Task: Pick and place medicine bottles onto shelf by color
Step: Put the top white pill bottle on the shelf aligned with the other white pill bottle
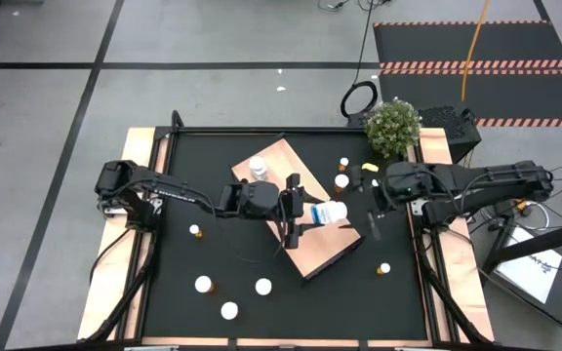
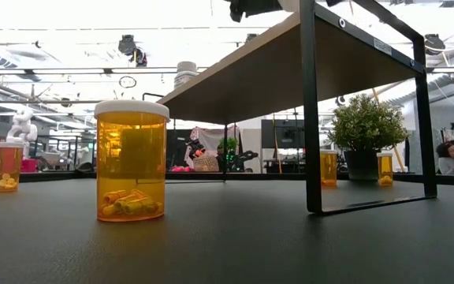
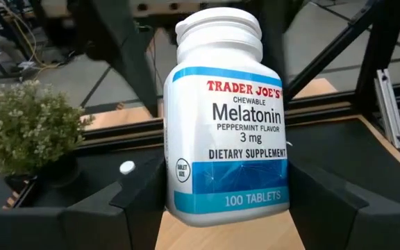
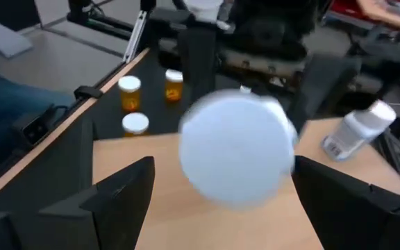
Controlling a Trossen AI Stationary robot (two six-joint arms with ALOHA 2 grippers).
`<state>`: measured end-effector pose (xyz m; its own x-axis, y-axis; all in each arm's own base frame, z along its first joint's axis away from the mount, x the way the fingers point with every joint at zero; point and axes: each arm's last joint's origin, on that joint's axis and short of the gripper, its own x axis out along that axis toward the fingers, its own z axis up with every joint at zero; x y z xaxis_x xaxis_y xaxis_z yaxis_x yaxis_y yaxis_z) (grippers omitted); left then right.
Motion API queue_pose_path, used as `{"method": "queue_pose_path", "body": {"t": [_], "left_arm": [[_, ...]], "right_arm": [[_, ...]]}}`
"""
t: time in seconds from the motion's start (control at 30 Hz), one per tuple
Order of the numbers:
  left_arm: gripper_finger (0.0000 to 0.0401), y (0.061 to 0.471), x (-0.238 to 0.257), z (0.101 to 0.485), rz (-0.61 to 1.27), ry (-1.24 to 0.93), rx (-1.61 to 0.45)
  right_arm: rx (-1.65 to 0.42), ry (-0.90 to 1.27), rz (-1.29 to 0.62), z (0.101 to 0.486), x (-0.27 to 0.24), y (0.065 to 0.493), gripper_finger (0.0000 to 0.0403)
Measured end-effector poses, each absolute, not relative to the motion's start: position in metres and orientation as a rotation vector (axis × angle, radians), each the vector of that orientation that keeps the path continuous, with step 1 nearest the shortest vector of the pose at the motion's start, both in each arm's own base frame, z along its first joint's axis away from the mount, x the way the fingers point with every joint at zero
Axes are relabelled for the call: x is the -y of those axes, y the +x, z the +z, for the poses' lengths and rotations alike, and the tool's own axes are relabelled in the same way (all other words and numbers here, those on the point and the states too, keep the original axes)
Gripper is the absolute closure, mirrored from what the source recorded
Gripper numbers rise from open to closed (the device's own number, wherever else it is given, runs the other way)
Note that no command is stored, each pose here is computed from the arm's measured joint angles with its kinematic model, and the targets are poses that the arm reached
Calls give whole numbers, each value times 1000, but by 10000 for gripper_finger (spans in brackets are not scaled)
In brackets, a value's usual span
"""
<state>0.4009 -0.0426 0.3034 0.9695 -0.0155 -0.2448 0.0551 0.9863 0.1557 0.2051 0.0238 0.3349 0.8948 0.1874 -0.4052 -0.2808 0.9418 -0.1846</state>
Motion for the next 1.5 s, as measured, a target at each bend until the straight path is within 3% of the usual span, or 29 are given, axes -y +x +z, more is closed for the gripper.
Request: {"method": "queue_pose_path", "body": {"t": [0.4,0.83,0.97,1.17,1.33,1.5], "left_arm": [[148,400,44,302,-77,150,-260],[144,401,44,302,-80,149,-261],[126,401,44,302,-81,144,-259],[71,393,46,310,-66,167,-260],[30,366,47,338,13,209,-269],[24,328,44,366,127,202,-310]], "right_arm": [[-416,-388,242,333,-36,218,76],[-400,-403,251,334,-38,220,170],[-400,-392,249,334,-38,220,179],[-390,-381,239,335,-37,220,160],[-382,-373,204,335,-28,224,166],[-402,-342,243,346,-13,237,169]]}}
